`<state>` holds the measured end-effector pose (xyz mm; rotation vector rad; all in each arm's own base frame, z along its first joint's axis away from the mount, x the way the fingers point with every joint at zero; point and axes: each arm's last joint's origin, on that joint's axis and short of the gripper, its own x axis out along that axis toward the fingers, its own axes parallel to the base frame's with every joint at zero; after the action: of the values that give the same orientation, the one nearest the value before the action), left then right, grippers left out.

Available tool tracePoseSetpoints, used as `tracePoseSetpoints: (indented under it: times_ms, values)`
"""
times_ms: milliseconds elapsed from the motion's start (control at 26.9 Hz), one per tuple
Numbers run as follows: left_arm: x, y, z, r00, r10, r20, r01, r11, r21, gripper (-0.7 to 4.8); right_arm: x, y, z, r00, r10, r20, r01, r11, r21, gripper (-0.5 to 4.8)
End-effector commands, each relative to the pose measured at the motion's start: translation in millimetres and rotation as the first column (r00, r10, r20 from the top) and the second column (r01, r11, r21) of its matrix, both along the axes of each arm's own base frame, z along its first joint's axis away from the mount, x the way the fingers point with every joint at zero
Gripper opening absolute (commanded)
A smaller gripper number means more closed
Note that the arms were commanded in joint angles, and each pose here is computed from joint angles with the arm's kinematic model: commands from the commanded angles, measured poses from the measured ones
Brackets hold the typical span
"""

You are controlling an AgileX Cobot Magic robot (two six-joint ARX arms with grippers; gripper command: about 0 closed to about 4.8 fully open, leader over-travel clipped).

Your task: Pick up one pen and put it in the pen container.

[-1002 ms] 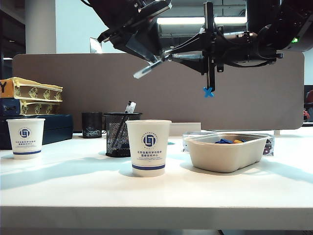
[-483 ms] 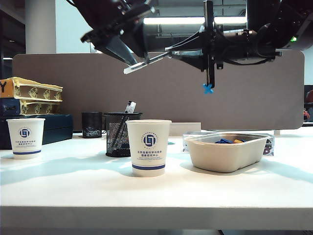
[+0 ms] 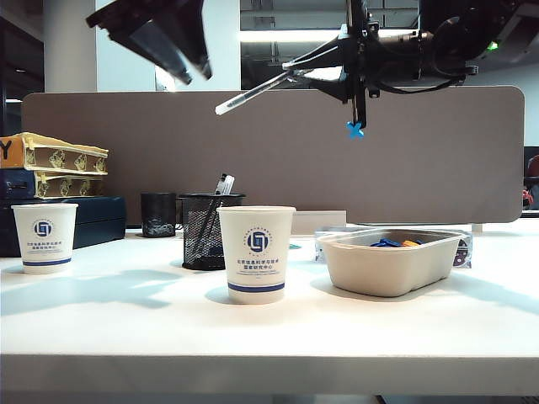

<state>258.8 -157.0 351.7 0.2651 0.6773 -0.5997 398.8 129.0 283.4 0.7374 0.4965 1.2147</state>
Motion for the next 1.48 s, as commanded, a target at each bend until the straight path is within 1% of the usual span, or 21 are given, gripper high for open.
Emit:
tracePoseSetpoints:
  times_ms: [37, 111, 260, 408, 520, 557, 631, 891, 965, 1076, 1188, 1262, 1485]
  values:
    - [-4, 2, -1, 1.000, -0.008, -0.019, 0.009, 0.999, 0.045, 1.60, 2, 2, 13, 0.998, 0.003, 0.065, -0.001, 1.000, -0.022, 0.08]
    - [-5, 3, -1, 1.000, -0.008, -0.023, 0.009, 0.999, 0.048, 1.87, 4, 2, 20, 0.996, -0.001, 0.091, 0.004, 1.000, -0.028, 0.08]
    - [-9, 7, 5, 1.000, 0.007, -0.005, -0.006, 0.999, 0.051, 1.89, 5, 3, 28, 0.990, -0.012, 0.142, 0.017, 0.999, -0.035, 0.09]
    - [-15, 14, 11, 1.000, 0.025, 0.009, -0.025, 0.999, 0.045, 1.94, 6, 2, 25, 0.987, -0.037, 0.154, 0.046, 0.997, -0.055, 0.08]
    - [-19, 16, 13, 1.000, 0.030, 0.001, -0.030, 0.999, 0.044, 1.94, 7, 2, 25, 0.985, -0.062, 0.158, 0.072, 0.996, -0.060, 0.08]
    - [-20, 17, 13, 0.999, 0.034, -0.003, -0.034, 0.999, 0.040, 1.95, 7, 2, 27, 0.983, -0.062, 0.176, 0.074, 0.995, -0.063, 0.08]
    - [-22, 18, 14, 0.999, 0.039, -0.007, -0.039, 0.999, 0.037, 2.17, 9, 2, 30, 0.980, -0.072, 0.188, 0.087, 0.993, -0.076, 0.09]
    - [-23, 19, 12, 0.999, 0.047, -0.025, -0.045, 0.998, 0.051, 2.17, 11, 3, 43, 0.967, -0.076, 0.245, 0.105, 0.988, -0.111, 0.08]
    - [-24, 19, 13, 0.999, 0.052, -0.011, -0.051, 0.997, 0.049, 2.18, 12, 3, 43, 0.963, -0.084, 0.256, 0.121, 0.984, -0.134, 0.09]
    - [-28, 22, 16, 0.998, 0.053, 0.034, -0.054, 0.998, 0.018, 2.20, 12, 3, 42, 0.960, -0.082, 0.268, 0.130, 0.977, -0.166, 0.08]
    - [-33, 25, 17, 0.995, 0.058, 0.077, -0.058, 0.998, -0.006, 2.20, 13, 3, 43, 0.956, -0.096, 0.277, 0.147, 0.974, -0.172, 0.08]
    - [-36, 27, 16, 0.993, 0.073, 0.096, -0.073, 0.997, -0.003, 2.20, 13, 3, 43, 0.953, -0.098, 0.286, 0.152, 0.973, -0.175, 0.09]
    - [-40, 30, 7, 0.990, 0.089, 0.112, -0.089, 0.996, -0.004, 2.20, 16, 4, 46, 0.947, -0.118, 0.297, 0.175, 0.969, -0.173, 0.09]
